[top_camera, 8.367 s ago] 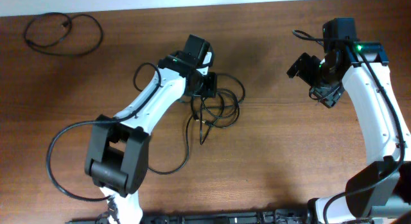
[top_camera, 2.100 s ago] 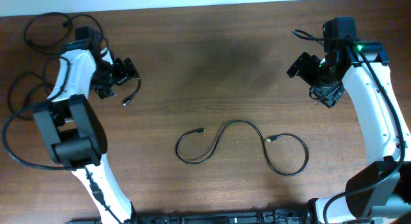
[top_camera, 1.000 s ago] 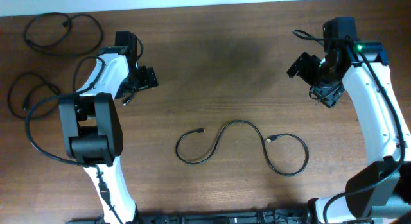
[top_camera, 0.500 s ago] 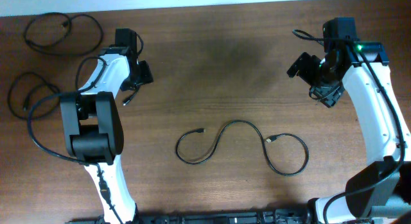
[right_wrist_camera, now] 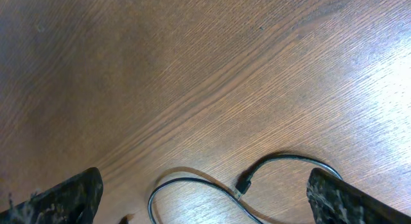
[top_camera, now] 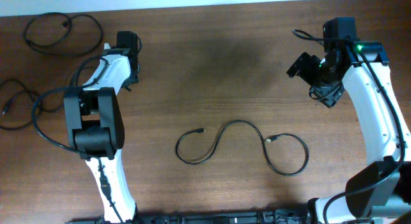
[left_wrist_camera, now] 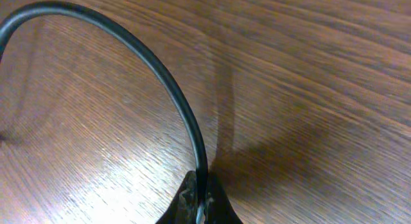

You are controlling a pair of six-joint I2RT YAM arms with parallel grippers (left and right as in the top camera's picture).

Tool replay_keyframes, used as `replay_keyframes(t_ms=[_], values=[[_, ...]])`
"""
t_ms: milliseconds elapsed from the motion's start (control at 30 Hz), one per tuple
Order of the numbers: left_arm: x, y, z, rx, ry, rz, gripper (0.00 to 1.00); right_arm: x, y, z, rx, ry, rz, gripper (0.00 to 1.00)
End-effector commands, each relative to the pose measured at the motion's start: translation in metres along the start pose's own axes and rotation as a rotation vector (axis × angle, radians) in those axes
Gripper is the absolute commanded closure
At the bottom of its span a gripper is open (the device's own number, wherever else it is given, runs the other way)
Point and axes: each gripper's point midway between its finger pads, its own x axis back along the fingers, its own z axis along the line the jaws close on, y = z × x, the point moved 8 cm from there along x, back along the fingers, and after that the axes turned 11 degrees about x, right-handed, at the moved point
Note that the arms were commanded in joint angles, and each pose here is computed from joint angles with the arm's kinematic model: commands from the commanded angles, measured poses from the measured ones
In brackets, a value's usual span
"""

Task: Untangle cables
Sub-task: 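Move the left gripper right toward the center cable, then lower the left gripper and grasp the center black cable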

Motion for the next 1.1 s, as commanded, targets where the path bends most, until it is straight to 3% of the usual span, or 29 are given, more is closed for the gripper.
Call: replay_keyframes(t_ms=[0, 67, 100, 133, 200, 233, 267, 333, 400, 433, 567, 667, 767, 967, 1067], values=[[-0.008, 0.015, 0.007, -0.015, -0.095, 0.042, 1.0, 0.005, 0.003, 0.0, 0.006, 0.0, -0.021, 0.02], [-0.004, 0.019, 0.004, -0.034, -0.191, 0.075, 0.96, 0.005, 0.003, 0.0, 0.006, 0.0, -0.02, 0.02], [0.005, 0.025, 0.002, -0.026, -0.231, 0.07, 0.84, 0.005, 0.003, 0.0, 0.006, 0.0, -0.021, 0.02], [0.015, 0.036, 0.003, -0.015, -0.249, 0.051, 0.79, 0.005, 0.003, 0.0, 0.006, 0.0, -0.02, 0.02], [0.037, 0.053, 0.008, 0.0, -0.273, 0.024, 0.53, 0.005, 0.003, 0.0, 0.006, 0.0, -0.02, 0.02], [0.066, 0.064, 0.009, 0.003, -0.394, 0.047, 0.09, 0.005, 0.003, 0.0, 0.006, 0.0, -0.02, 0.02], [0.087, 0.064, 0.008, -0.004, -0.51, 0.095, 0.01, 0.005, 0.003, 0.0, 0.006, 0.0, -0.02, 0.02], [0.122, 0.054, 0.0, -0.025, -0.767, 0.223, 0.01, 0.005, 0.003, 0.0, 0.006, 0.0, -0.02, 0.02], [0.153, 0.031, -0.021, -0.192, -1.07, 0.337, 0.01, 0.005, 0.003, 0.0, 0.006, 0.0, -0.02, 0.02], [0.166, 0.013, -0.034, -0.315, -1.122, 0.355, 0.01, 0.005, 0.003, 0.0, 0.006, 0.0, -0.02, 0.02], [0.202, -0.043, -0.073, -0.575, -1.008, 0.383, 0.01, 0.005, 0.003, 0.0, 0.006, 0.0, -0.02, 0.02], [0.206, -0.06, -0.074, -0.635, -0.909, 0.413, 0.01, 0.005, 0.003, 0.0, 0.006, 0.0, -0.02, 0.02], [0.202, -0.067, -0.063, -0.653, -0.818, 0.457, 0.01, 0.005, 0.003, 0.0, 0.006, 0.0, -0.02, 0.02], [0.205, -0.072, -0.064, -0.669, -0.813, 0.47, 0.01, 0.005, 0.005, 0.006, 0.008, 0.051, -0.025, 0.02], [0.212, -0.08, -0.071, -0.667, -0.808, 0.48, 0.01, 0.005, -0.006, 0.0, 0.018, 0.047, 0.055, 0.02]])
